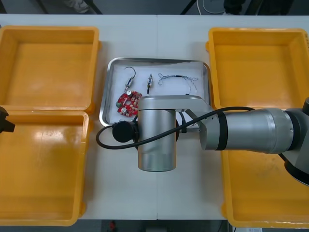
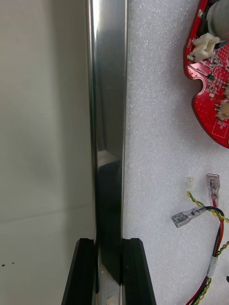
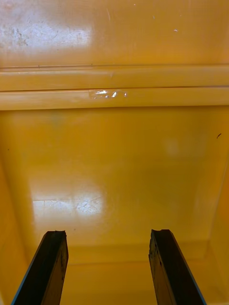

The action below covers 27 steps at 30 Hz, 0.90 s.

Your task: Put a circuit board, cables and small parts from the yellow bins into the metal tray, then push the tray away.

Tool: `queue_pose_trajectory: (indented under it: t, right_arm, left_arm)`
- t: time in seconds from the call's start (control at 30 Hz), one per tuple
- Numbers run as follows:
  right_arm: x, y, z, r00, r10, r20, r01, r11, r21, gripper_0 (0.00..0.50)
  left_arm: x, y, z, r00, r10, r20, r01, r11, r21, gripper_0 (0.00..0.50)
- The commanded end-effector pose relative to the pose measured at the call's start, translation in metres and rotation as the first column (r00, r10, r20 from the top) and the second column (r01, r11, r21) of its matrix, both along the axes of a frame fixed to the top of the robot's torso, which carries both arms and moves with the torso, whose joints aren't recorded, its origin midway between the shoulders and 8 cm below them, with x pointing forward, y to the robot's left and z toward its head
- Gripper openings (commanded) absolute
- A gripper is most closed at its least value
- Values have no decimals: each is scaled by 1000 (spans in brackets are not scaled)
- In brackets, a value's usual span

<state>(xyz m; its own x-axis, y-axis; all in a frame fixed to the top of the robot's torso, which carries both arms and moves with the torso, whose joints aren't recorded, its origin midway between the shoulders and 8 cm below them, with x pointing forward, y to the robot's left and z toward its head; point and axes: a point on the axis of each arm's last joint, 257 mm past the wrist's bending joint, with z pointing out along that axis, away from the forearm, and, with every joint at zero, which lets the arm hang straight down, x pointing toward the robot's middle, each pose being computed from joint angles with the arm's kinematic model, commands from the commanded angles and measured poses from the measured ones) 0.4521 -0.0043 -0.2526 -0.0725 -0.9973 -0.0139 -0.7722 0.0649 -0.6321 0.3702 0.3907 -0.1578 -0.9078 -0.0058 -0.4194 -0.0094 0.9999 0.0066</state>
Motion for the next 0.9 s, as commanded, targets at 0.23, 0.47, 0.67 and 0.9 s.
queue_pose_trajectory:
  t: [0.23, 0.47, 0.67, 0.9]
  right_arm:
    - [27, 43, 48, 987, 86, 134, -88, 996, 9, 0]
    - [44, 51, 62, 973, 103, 204, -106, 994, 5, 0]
    - [63, 47, 75, 959, 99, 265, -100, 995, -11, 0]
    - [91, 38, 93, 947, 66, 315, -66, 998, -9, 0]
  left_arm:
    - [-3, 12, 18, 999, -13, 29, 12, 999, 53, 500]
    - [-3, 12, 18, 999, -13, 29, 12, 999, 53, 500]
    - [-3, 12, 18, 999, -13, 29, 12, 999, 53, 500]
    - [-3, 12, 18, 999, -13, 29, 12, 999, 53, 500]
